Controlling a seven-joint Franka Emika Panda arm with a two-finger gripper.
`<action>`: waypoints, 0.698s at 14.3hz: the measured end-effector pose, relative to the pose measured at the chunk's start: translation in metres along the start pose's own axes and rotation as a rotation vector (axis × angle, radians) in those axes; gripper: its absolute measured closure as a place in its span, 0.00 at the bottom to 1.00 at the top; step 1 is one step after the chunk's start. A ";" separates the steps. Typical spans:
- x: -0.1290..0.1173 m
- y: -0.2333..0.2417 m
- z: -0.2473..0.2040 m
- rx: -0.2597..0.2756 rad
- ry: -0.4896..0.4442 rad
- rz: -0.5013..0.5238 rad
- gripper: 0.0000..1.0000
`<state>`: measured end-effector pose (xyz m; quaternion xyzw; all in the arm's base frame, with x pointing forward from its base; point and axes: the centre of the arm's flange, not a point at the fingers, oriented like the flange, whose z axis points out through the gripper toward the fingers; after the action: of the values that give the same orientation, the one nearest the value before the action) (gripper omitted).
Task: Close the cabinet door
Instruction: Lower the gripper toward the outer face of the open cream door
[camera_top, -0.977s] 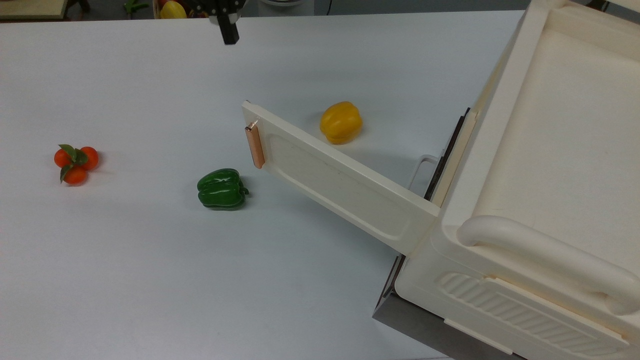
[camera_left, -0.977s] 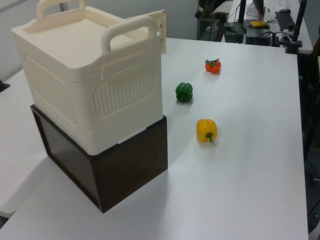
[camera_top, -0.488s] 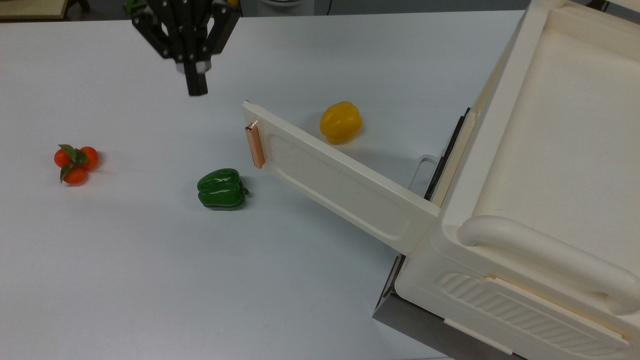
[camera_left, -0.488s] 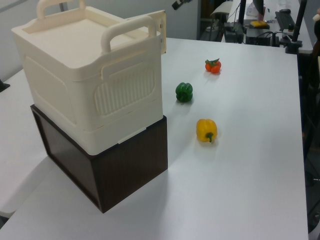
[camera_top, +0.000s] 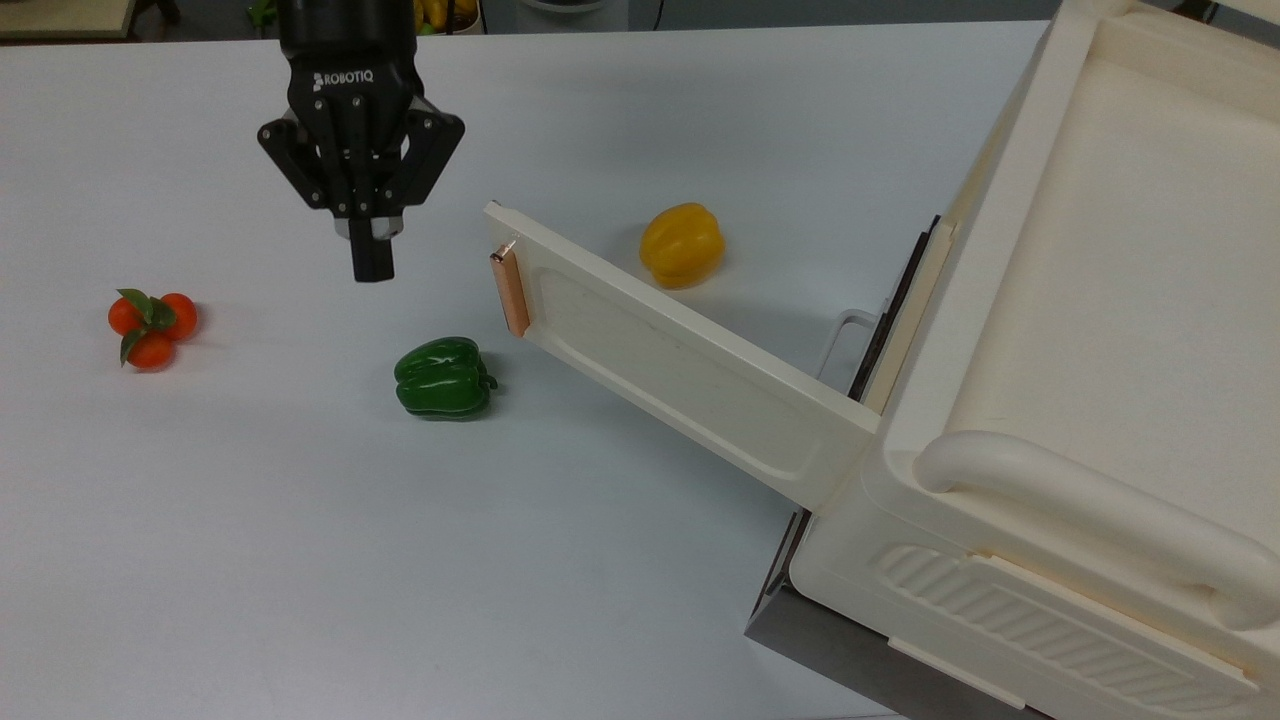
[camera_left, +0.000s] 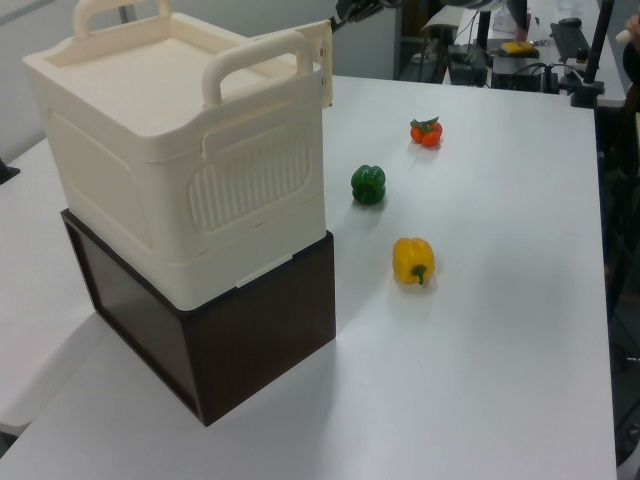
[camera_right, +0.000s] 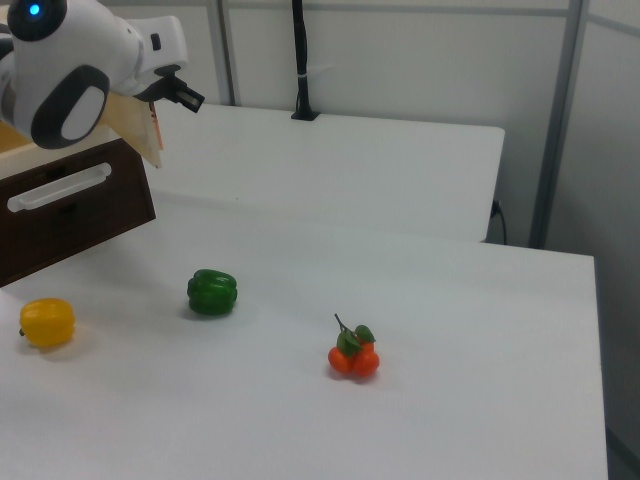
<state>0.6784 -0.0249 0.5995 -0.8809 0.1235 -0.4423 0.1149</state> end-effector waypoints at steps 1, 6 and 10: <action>-0.001 0.000 0.004 -0.001 0.012 0.002 0.99; -0.007 0.001 0.028 -0.008 0.008 -0.001 0.99; -0.008 -0.001 0.037 -0.006 0.004 -0.004 0.99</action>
<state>0.7035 -0.0183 0.5721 -0.8805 0.1232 -0.4440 0.1111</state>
